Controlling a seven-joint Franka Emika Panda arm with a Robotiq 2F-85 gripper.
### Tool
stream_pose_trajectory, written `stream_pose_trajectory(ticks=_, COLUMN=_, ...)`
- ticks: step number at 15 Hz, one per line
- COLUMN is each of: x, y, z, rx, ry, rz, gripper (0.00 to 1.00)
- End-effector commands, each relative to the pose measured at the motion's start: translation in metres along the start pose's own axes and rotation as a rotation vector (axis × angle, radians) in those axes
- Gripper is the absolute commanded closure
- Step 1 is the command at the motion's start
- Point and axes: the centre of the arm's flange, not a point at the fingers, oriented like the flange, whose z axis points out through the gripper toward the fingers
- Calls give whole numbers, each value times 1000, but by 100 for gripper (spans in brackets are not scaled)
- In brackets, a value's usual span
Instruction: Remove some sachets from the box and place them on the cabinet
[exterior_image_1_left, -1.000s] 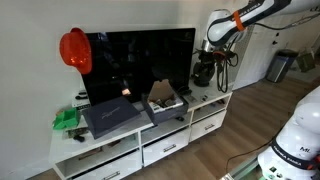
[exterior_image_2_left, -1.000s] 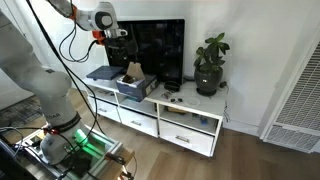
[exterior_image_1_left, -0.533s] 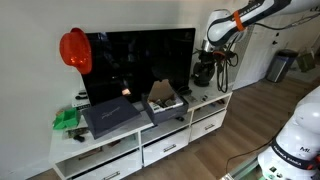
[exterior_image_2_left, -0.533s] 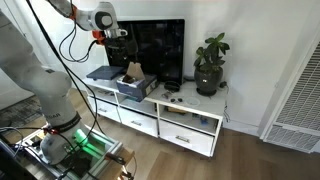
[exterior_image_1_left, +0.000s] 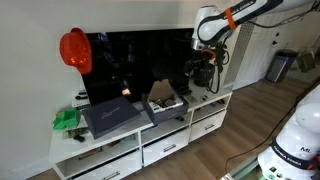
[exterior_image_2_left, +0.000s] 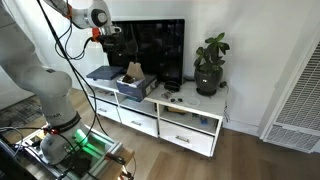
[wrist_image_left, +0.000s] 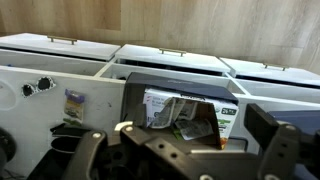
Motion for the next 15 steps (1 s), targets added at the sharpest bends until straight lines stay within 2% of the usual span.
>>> stream_pose_trajectory(ticks=1, x=38, y=-50, z=2, rx=-76, ry=-54, rz=71, gripper=0)
stream_pose_trajectory(ticks=3, x=51, y=-66, z=15, rx=-140, ry=-39, rz=155, gripper=0)
stream_pose_trajectory(ticks=6, x=69, y=-71, z=39, rx=-212, ry=-35, rz=218, gripper=0)
stream_pose_trajectory(ticks=11, x=97, y=-76, z=94, rx=-275, ry=-15, rz=253, gripper=0)
stream_pose_trajectory(ticks=13, x=110, y=-80, z=119, rx=-307, ry=38, rz=271, gripper=0)
stream_pose_trajectory(ticks=15, x=123, y=-84, z=140, rx=-307, ry=58, rz=287, gripper=0)
